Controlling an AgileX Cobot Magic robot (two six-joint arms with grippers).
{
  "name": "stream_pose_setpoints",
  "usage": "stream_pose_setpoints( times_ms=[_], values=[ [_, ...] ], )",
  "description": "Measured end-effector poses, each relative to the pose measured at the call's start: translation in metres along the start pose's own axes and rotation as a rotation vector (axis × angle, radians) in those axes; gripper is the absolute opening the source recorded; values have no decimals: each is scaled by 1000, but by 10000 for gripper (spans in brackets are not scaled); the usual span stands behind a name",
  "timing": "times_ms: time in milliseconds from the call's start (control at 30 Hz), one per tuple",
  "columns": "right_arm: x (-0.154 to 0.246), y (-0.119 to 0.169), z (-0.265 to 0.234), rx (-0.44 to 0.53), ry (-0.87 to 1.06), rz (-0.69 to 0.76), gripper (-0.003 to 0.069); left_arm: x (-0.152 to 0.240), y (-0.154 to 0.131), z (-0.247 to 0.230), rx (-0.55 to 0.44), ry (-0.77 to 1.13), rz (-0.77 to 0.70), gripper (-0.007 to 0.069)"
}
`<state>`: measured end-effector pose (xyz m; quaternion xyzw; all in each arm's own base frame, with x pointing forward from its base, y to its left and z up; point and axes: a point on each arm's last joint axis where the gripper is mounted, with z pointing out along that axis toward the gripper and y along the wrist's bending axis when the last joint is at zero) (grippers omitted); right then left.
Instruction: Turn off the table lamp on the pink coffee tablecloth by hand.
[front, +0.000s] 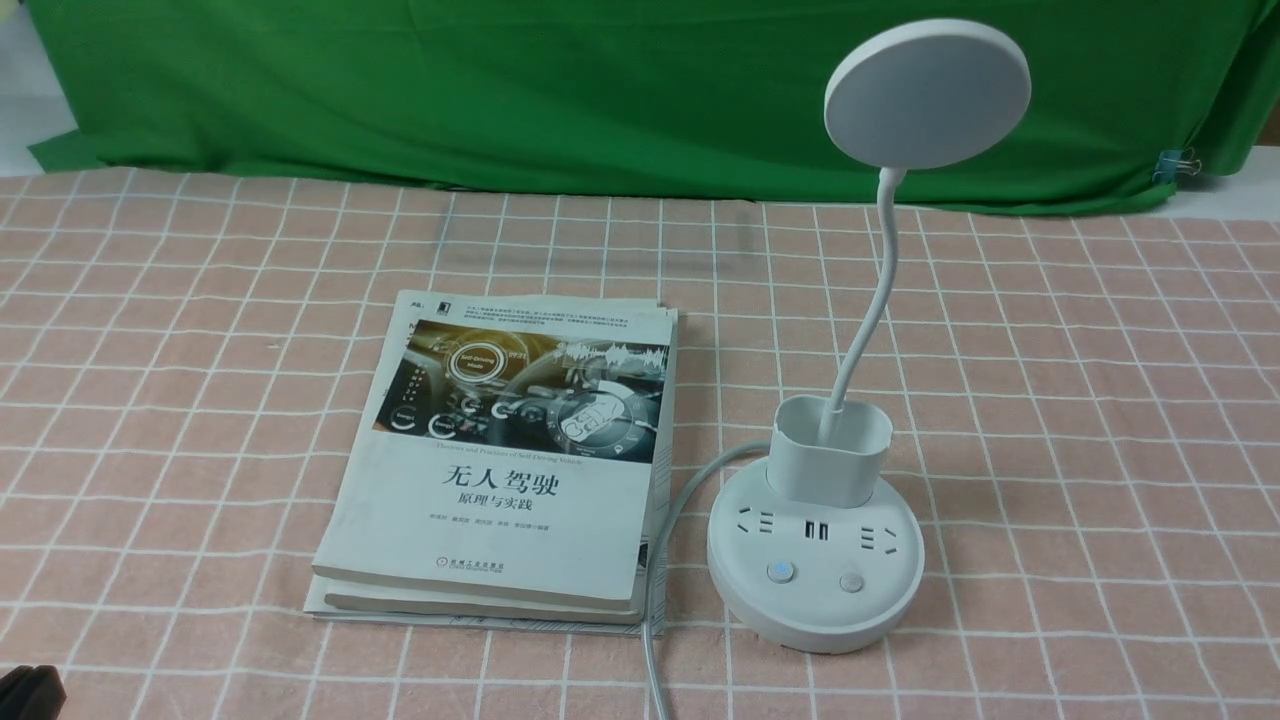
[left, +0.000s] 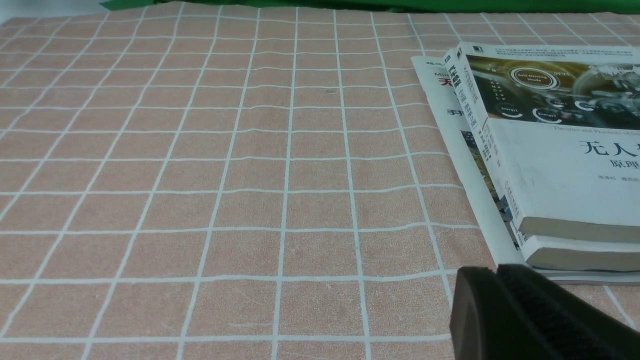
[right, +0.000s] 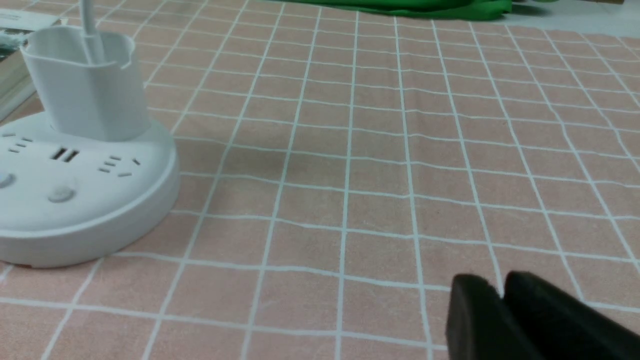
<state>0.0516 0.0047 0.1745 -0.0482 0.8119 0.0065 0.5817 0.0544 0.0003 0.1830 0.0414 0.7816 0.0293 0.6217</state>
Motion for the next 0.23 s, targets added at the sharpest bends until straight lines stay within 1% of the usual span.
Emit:
stream_pose_setpoints(
  times_ms=[233],
  values=[
    [0,0,0,0,0,0,156,0,0,0,0,0,0,6]
  ],
)
